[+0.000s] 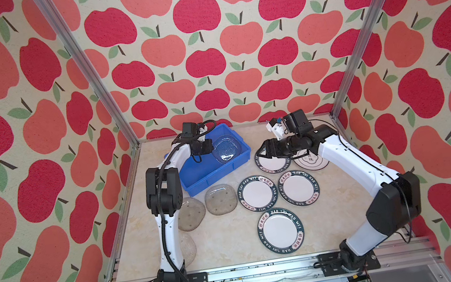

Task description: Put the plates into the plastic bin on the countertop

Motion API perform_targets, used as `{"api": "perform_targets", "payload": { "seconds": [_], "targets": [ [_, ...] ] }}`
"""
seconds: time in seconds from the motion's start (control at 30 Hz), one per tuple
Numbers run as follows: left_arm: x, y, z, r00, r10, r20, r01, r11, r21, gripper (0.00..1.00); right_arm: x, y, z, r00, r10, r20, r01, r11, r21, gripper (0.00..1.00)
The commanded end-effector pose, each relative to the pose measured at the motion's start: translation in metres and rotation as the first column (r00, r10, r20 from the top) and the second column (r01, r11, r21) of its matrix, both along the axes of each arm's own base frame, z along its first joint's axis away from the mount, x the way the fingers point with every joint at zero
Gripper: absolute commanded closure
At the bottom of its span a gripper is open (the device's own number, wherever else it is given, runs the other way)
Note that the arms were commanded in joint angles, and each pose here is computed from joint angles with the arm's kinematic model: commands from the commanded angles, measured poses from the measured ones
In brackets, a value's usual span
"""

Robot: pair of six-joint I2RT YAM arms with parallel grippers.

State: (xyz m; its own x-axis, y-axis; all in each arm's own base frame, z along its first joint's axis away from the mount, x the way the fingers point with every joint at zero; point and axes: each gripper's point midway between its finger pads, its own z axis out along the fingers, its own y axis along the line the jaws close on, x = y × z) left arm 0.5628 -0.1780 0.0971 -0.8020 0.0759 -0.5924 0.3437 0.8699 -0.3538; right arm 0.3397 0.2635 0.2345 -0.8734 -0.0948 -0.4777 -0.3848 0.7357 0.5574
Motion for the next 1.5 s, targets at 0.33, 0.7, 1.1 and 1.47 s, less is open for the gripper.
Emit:
{"api": "perform_targets", "payload": {
  "seconds": [0.33, 0.7, 1.1, 1.47],
  "targets": [
    [0.0, 0.011, -0.028, 0.996, 0.04, -0.085, -0.033, 0.996, 0.078, 1.0, 0.001, 0.0, -0.014, 0.999, -0.005, -0.036, 0.005, 1.0, 0.005, 0.26],
    [0.005, 0.016, -0.041, 0.992, 0.073, -0.105, -0.063, 0.993, 0.097, 0.7, -0.006, -0.004, -0.03, 0.998, -0.012, -0.06, 0.012, 1.0, -0.009, 0.27],
    [0.013, 0.019, -0.035, 0.994, 0.068, -0.08, -0.058, 0.991, 0.125, 0.6, -0.025, -0.015, -0.058, 0.993, -0.02, -0.114, 0.014, 0.999, -0.051, 0.28],
    [0.016, 0.018, -0.029, 0.996, 0.089, -0.029, -0.083, 0.983, 0.164, 0.52, -0.05, -0.037, -0.071, 0.991, -0.05, -0.121, 0.037, 0.993, -0.109, 0.28]
  ]
}}
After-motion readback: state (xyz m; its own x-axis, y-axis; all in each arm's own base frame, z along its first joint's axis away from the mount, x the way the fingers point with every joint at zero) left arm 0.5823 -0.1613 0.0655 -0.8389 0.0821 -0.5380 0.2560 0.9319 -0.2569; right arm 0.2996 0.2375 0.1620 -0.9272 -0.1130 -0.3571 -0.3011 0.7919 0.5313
